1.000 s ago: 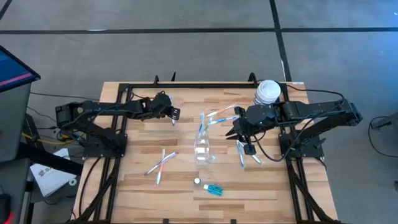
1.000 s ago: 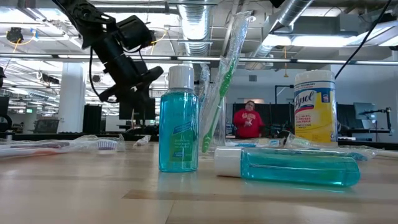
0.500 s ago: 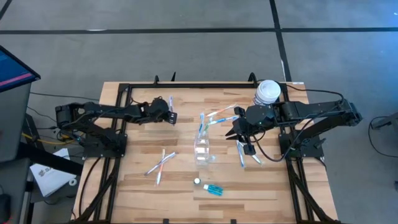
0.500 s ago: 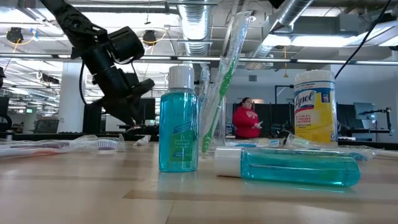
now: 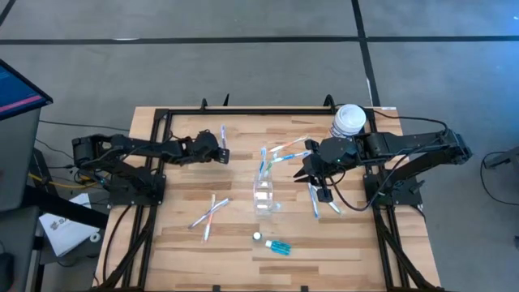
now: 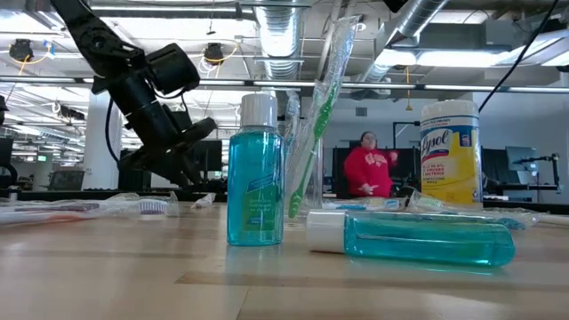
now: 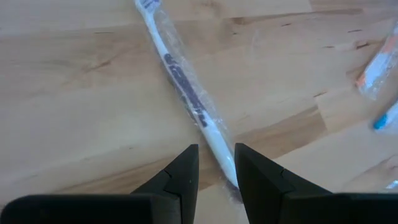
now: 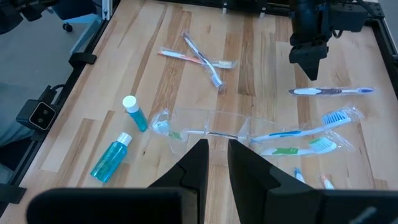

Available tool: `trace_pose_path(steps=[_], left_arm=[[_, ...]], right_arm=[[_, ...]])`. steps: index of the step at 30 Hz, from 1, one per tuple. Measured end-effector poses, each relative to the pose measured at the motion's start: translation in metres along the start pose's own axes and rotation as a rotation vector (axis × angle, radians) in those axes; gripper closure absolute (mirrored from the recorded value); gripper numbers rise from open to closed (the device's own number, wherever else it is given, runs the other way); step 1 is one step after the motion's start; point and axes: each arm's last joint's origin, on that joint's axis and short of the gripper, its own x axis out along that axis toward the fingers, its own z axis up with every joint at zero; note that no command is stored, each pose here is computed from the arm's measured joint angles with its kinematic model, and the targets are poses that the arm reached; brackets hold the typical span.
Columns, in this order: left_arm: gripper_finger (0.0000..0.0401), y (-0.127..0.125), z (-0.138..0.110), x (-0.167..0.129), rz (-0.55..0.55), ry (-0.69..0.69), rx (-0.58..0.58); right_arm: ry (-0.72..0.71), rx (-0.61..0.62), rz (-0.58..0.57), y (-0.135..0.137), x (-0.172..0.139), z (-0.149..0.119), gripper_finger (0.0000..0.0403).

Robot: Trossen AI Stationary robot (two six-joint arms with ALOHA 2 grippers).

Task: Pick & Place toothbrushing station
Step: Put the top violet toothbrush into the transparent organizer

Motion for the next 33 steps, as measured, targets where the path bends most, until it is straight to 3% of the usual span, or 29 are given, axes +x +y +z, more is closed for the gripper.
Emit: trace_pose_path(steps=[11,24,33], left_arm=[[0.0300,-0.002,-0.007,0.012,-0.001,0.026,0.013],[0.0239,-0.005,-0.011,0.027,-0.026,0.031,0.000],[0.0235,-0.006,-0.010,0.027,-0.041,0.019,-0.046]], right_arm=[[0.000,0.000,0.000,0.000,0.000,0.000,0.0351],[0.005,0.000,0.000,0.000,0.000,0.000,0.0351],[0.003,0.000,0.000,0.000,0.000,0.000,0.0351]])
